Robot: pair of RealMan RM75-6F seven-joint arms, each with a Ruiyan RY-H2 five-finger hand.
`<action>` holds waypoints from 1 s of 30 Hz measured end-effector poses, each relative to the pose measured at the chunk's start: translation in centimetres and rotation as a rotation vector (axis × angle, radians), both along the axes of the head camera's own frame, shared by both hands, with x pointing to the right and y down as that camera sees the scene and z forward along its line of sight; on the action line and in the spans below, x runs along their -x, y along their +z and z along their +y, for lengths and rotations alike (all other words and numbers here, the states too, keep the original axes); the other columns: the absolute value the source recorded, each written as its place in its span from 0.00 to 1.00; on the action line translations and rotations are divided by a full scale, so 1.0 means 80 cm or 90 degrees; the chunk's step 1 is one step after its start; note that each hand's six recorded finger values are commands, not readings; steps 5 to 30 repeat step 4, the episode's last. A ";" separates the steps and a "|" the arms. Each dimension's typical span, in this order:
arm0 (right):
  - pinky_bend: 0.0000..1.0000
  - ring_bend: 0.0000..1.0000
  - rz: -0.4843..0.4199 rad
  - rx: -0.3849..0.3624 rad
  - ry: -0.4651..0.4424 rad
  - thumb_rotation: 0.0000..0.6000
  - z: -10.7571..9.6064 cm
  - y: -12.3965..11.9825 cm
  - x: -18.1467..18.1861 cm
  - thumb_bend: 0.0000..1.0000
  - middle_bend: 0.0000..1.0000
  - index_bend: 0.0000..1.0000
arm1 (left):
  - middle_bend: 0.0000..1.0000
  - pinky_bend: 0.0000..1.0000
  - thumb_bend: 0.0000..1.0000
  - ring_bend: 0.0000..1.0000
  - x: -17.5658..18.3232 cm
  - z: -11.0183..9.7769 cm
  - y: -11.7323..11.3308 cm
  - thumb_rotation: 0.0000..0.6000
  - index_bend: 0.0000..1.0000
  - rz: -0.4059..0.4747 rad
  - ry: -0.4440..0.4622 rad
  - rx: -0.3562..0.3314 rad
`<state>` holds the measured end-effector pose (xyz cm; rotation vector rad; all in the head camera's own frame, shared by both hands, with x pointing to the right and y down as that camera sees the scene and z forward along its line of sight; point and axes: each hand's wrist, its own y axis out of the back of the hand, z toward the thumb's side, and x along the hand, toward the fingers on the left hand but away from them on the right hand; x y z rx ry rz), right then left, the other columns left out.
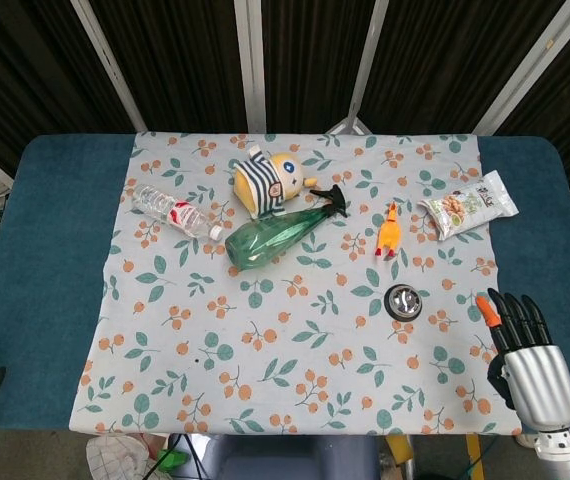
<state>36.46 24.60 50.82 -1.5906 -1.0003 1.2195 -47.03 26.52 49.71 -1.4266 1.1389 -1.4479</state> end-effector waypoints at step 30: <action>0.00 0.00 0.011 0.023 0.002 1.00 0.013 0.015 -0.007 1.00 0.00 0.01 | 0.00 0.16 0.40 0.03 0.000 -0.002 -0.004 1.00 0.06 0.002 0.008 -0.014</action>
